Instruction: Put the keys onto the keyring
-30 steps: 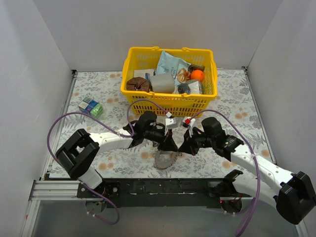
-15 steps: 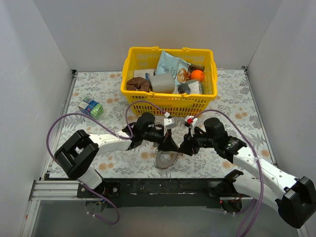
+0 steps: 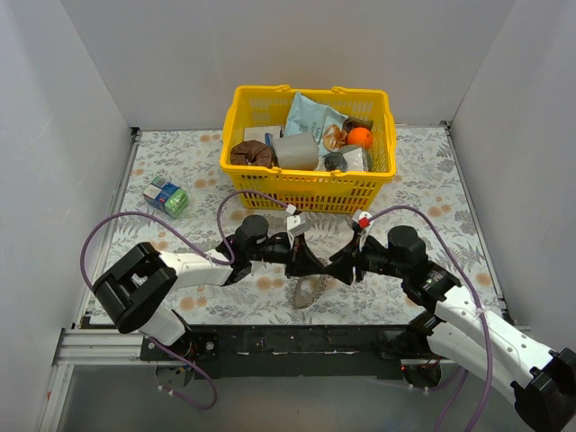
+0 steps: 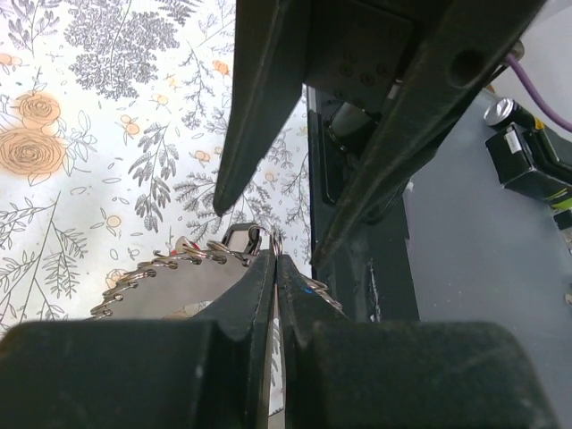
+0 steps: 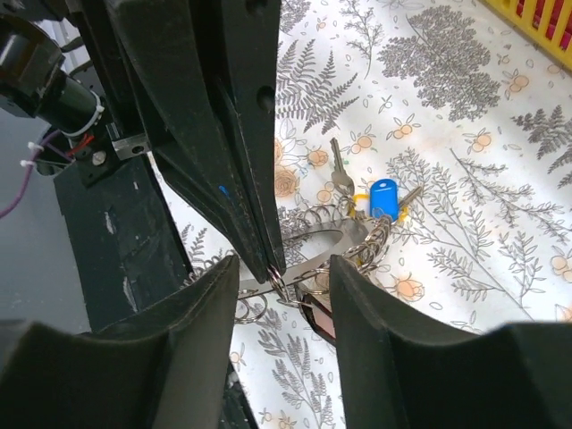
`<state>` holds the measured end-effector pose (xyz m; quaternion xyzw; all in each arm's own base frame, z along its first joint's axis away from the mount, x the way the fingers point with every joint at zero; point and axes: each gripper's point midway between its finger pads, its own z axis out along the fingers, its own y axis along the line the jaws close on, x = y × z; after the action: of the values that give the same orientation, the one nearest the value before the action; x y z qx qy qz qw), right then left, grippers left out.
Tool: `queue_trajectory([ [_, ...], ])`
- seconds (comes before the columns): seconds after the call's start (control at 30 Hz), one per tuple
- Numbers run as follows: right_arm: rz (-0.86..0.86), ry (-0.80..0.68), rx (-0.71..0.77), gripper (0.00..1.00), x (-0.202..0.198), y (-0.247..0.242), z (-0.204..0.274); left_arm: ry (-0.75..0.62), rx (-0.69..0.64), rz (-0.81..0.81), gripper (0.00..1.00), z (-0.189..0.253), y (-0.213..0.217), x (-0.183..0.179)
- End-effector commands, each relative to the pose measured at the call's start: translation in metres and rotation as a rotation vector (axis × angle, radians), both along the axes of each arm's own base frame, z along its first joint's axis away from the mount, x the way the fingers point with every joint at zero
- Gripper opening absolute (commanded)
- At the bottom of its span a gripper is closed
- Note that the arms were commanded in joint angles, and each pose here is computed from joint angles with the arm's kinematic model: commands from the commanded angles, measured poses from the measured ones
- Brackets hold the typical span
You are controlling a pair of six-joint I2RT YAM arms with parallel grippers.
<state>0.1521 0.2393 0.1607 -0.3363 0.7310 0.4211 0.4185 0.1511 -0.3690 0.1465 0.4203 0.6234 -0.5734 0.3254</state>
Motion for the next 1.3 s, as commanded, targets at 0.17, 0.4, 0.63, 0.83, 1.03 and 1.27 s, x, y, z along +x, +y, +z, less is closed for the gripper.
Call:
queue_trajectory([
  [0.17, 0.024, -0.039, 0.066, 0.40, -0.001, 0.007, 0.014, -0.064, -0.154, 0.014, 0.00, 0.042, 0.000, -0.003],
  [0.4, 0.040, -0.036, 0.069, 0.27, -0.006, 0.006, 0.010, -0.070, -0.157, 0.029, 0.00, 0.043, 0.002, -0.003],
  [0.63, 0.027, -0.036, 0.069, 0.40, -0.007, 0.003, 0.008, -0.076, -0.154, 0.029, 0.00, 0.043, 0.002, -0.003],
  [0.83, -0.004, -0.051, 0.077, 0.39, -0.006, -0.002, 0.011, -0.076, -0.146, 0.029, 0.00, 0.042, 0.003, -0.003],
  [1.03, 0.027, -0.037, 0.091, 0.30, -0.009, 0.002, 0.008, -0.078, -0.149, 0.020, 0.00, 0.044, 0.003, -0.004],
  [1.27, 0.015, -0.034, 0.078, 0.30, -0.009, -0.002, 0.001, -0.081, -0.154, 0.016, 0.00, 0.046, 0.003, -0.005],
])
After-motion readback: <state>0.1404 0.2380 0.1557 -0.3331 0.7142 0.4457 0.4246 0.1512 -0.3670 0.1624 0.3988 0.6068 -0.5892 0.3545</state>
